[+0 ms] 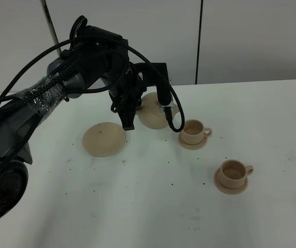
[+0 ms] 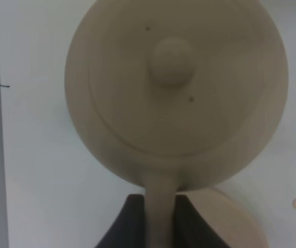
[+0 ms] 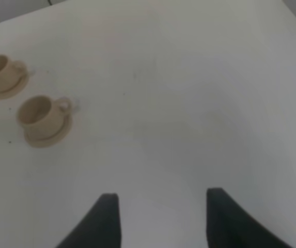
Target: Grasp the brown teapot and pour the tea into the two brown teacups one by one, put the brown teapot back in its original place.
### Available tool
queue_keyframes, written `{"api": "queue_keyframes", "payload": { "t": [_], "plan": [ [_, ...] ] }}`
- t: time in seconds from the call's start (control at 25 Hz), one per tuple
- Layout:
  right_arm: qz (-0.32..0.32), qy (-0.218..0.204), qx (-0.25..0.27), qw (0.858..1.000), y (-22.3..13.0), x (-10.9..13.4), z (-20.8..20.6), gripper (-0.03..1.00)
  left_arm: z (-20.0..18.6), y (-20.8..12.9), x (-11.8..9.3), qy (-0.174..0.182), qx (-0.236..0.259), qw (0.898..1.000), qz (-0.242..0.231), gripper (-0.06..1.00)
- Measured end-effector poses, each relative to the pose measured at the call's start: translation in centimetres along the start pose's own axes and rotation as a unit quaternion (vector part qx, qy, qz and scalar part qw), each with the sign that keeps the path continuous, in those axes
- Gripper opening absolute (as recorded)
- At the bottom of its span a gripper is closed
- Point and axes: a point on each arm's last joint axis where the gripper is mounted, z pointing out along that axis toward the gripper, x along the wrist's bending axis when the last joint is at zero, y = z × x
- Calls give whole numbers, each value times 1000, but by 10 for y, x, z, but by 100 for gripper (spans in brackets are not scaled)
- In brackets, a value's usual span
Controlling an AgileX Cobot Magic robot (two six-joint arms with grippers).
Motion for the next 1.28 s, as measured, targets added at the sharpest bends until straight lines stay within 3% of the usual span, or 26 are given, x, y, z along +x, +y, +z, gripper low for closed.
{"api": "queue_keyframes", "payload": {
  "t": [0.84, 1.28],
  "plan": [
    [0, 0, 0, 1000, 0, 0, 0, 38, 22, 13, 0, 39, -16, 998, 40, 17],
    [0, 0, 0, 1000, 0, 0, 0, 38, 22, 15, -1, 38, -17, 998, 47, 17]
  ]
}}
